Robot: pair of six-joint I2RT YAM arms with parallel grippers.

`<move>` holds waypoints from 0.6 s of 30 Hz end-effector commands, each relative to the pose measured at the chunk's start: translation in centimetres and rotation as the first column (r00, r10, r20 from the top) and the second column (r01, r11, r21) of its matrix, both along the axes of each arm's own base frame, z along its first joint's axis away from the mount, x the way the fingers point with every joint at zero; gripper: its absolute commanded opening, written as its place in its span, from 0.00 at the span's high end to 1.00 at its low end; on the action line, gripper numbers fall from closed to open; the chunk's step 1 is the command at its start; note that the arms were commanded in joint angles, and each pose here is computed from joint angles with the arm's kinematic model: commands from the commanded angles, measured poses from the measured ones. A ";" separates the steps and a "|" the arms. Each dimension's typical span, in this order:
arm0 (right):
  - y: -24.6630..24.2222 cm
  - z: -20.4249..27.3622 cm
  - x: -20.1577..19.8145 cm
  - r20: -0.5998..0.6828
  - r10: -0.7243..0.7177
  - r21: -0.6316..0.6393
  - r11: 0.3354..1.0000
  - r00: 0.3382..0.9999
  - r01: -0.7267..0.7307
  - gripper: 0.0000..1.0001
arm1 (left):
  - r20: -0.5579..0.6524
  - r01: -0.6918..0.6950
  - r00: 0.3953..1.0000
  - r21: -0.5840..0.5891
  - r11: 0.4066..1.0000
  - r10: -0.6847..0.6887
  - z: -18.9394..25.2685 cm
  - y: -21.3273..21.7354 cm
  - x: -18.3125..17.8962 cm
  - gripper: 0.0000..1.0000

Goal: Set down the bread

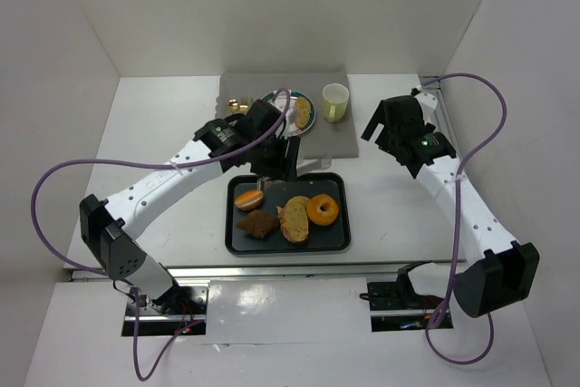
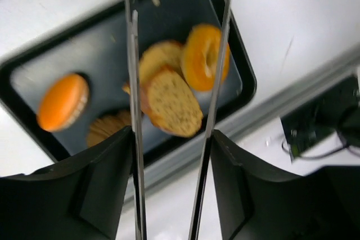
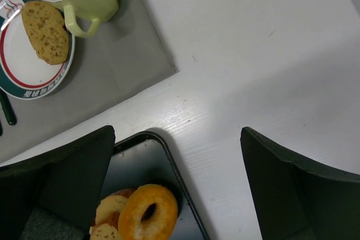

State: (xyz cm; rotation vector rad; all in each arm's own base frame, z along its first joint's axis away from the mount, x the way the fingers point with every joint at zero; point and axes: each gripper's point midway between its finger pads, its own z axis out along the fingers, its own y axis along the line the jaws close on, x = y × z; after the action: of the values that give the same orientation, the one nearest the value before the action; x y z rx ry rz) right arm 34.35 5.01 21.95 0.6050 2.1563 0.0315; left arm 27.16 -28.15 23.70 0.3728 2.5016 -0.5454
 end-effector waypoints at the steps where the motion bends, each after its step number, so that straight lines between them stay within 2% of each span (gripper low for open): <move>1: -1.1 1.9 -0.9 0.037 -0.032 -0.023 0.999 0.999 0.033 0.00 | -0.129 0.051 0.990 -0.064 0.997 -0.059 -1.9 -1.8 -3.1 0.32; 7: -1.3 2.9 -1.2 0.071 -0.034 -0.025 0.999 0.997 0.035 0.00 | -0.237 0.140 0.960 -0.061 0.988 -0.150 -5.3 -3.0 -5.2 0.32; 13: -1.1 2.7 -1.1 0.069 -0.027 -0.019 0.999 0.997 0.028 0.00 | -0.252 0.194 0.948 -0.024 0.981 -0.194 -6.0 -3.2 -5.9 0.32; 15: -1.1 2.0 -1.1 0.051 -0.026 -0.025 0.999 0.998 0.028 0.00 | -0.256 0.182 0.951 0.007 0.983 -0.174 -6.2 -2.7 -5.8 0.37; 18: -1.1 1.6 -1.2 0.043 -0.032 -0.021 0.999 0.999 0.033 0.00 | -0.249 0.178 0.954 0.012 0.984 -0.169 -5.9 -2.4 -5.8 0.38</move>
State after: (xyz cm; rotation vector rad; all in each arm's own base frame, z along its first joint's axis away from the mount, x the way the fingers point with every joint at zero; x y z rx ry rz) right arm 33.31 4.20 22.84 0.6165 2.1317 0.0082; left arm 21.11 -30.21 16.12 0.5431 2.7839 -0.6310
